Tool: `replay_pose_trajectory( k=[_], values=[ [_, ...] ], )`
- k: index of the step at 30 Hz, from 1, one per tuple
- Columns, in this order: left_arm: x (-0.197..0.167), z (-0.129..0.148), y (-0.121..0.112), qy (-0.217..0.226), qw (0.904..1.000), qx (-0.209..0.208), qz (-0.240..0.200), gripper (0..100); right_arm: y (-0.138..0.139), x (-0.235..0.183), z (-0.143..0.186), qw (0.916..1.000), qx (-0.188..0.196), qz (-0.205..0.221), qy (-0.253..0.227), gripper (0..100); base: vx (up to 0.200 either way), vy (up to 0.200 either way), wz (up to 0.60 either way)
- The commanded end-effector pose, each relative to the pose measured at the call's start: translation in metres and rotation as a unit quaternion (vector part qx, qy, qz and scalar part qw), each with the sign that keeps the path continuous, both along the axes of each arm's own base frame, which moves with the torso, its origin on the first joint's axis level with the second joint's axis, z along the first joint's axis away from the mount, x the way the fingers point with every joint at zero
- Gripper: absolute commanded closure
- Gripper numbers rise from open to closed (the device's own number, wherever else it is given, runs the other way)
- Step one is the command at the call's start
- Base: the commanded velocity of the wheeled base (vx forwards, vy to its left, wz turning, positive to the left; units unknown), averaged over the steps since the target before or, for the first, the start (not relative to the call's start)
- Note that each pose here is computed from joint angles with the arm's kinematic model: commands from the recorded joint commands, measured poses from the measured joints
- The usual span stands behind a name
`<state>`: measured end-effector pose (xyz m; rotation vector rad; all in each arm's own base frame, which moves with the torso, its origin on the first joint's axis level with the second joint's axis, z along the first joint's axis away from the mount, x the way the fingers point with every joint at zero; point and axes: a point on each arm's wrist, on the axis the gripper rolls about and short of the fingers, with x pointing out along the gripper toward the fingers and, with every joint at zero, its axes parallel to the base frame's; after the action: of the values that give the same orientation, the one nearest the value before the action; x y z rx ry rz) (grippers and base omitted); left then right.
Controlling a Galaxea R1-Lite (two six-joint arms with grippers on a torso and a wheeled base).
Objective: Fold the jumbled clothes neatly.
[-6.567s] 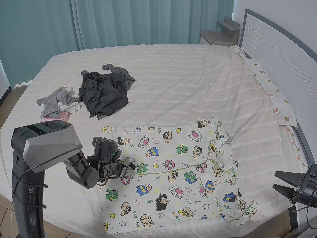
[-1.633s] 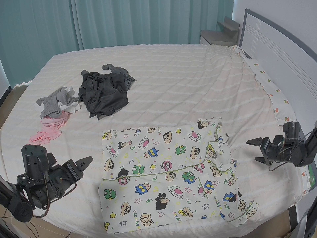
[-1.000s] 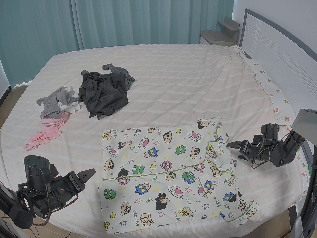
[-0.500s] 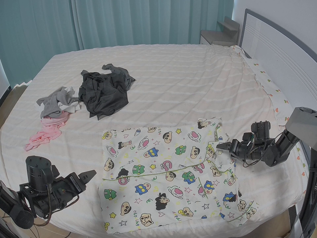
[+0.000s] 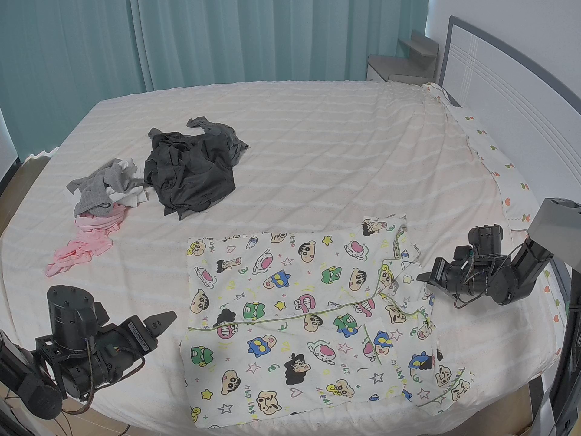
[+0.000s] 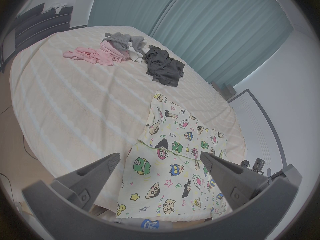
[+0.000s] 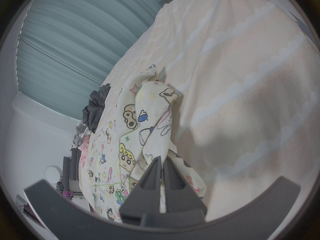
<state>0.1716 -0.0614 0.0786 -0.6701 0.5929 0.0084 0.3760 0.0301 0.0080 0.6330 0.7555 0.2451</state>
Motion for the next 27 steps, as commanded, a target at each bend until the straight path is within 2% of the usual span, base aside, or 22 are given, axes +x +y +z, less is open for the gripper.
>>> replay_pose_trajectory(
  k=[1,4,13,23,24,27],
  values=[
    [0.000,0.000,0.000,0.000,1.0000,0.000,0.000,0,-0.005,-0.001,0.005,0.9998,-0.008,-0.016,-0.007,100,0.000,0.000,0.00],
    [0.000,0.000,0.000,0.000,1.0000,0.000,0.000,0,-0.011,-0.001,0.008,0.9992,-0.018,-0.033,-0.013,100,0.000,0.000,0.00],
    [0.000,0.000,0.000,-0.001,1.0000,0.000,0.001,0,-0.032,-0.001,0.026,0.9970,-0.019,-0.065,-0.037,100,0.000,0.000,0.00],
    [0.000,0.001,0.000,-0.002,1.0000,0.000,0.002,0,-0.016,-0.002,0.009,0.9992,-0.014,-0.036,-0.012,100,0.000,0.000,0.00],
    [0.000,0.001,0.000,-0.002,1.0000,0.000,0.002,0,-0.013,-0.001,0.011,0.9993,-0.012,-0.031,-0.016,0,0.000,0.000,0.00],
    [0.001,0.001,0.000,-0.003,1.0000,0.000,0.002,0,-0.005,0.000,0.013,0.9995,-0.012,-0.022,-0.019,0,0.000,0.000,0.00]
  ],
)
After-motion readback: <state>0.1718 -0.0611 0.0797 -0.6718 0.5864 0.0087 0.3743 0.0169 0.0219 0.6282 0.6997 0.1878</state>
